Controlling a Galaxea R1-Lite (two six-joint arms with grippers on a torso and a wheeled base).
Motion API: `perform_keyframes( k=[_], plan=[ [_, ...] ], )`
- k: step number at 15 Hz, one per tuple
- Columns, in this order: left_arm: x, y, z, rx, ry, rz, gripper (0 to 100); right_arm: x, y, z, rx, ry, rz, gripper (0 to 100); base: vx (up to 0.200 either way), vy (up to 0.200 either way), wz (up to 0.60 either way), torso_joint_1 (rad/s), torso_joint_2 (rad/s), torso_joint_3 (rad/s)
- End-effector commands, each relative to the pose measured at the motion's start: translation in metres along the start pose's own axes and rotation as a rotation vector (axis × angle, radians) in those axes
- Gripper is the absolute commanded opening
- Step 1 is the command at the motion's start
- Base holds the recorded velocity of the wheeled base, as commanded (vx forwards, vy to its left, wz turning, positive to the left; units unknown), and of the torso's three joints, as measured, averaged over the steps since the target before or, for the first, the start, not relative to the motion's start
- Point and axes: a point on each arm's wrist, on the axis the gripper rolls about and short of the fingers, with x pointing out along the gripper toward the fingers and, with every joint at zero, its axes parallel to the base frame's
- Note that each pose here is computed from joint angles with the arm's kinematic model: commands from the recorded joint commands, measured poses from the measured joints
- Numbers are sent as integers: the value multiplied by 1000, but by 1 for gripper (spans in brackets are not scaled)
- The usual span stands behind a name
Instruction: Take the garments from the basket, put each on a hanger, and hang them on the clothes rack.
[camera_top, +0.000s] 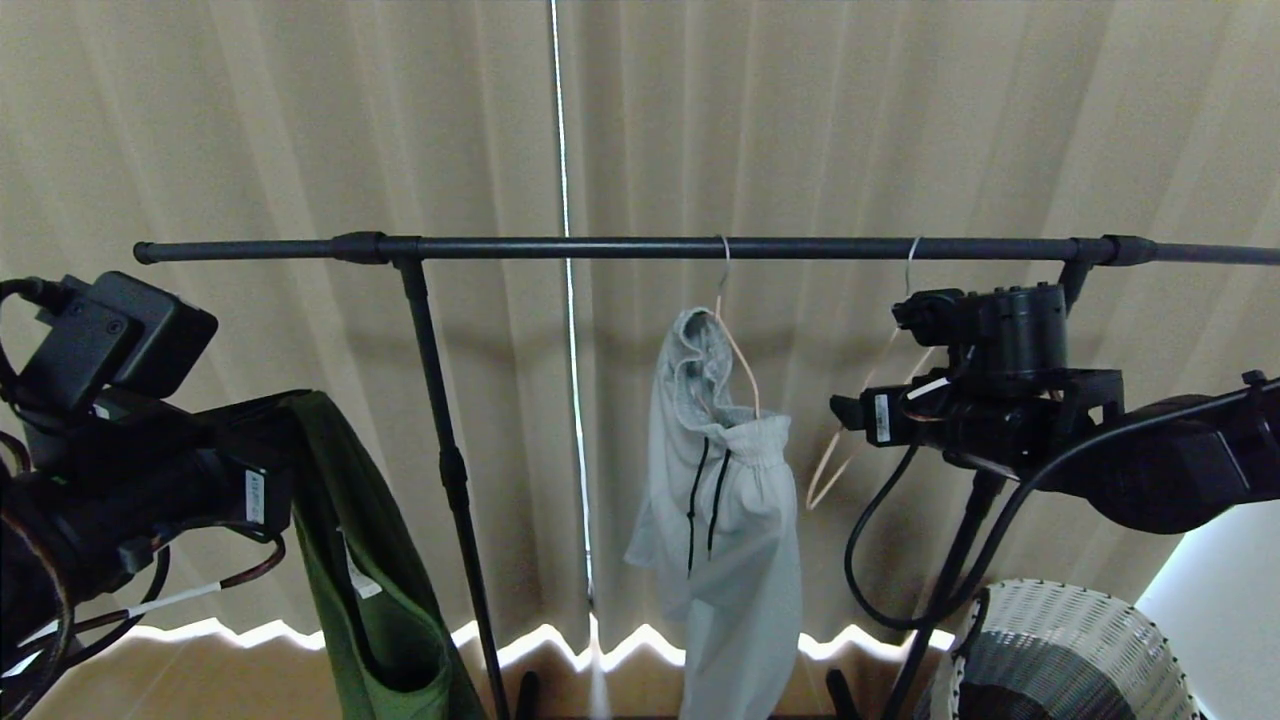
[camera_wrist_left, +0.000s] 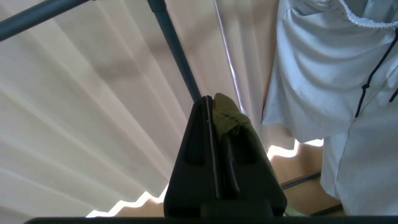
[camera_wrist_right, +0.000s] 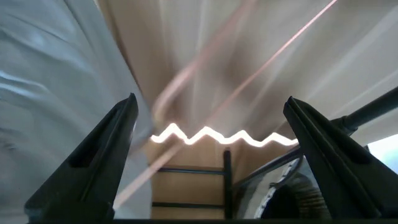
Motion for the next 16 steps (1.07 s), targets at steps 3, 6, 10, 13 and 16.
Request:
perform_keyframes(
  k=[3,6,10,13,16],
  plan=[
    [0,0,0,0,0,-1,0,-1,-5,2,21,-2,-13,100,0,0,0,0,0,0],
    [0,0,-1,0,2,0,0,5,-7,-2,39,15,-23,100,0,0,0,0,0,0],
    [0,-1,-1,2,3,-2,0,22,-17,-9,58,48,-60,100,0,0,0,0,0,0],
    [0,0,0,8,-1,1,0,34,-23,-11,86,58,-83,100,0,0,0,0,0,0],
    [0,0,1,14,-2,1,0,29,-23,-6,108,43,-75,100,0,0,0,0,0,0]
  ],
)
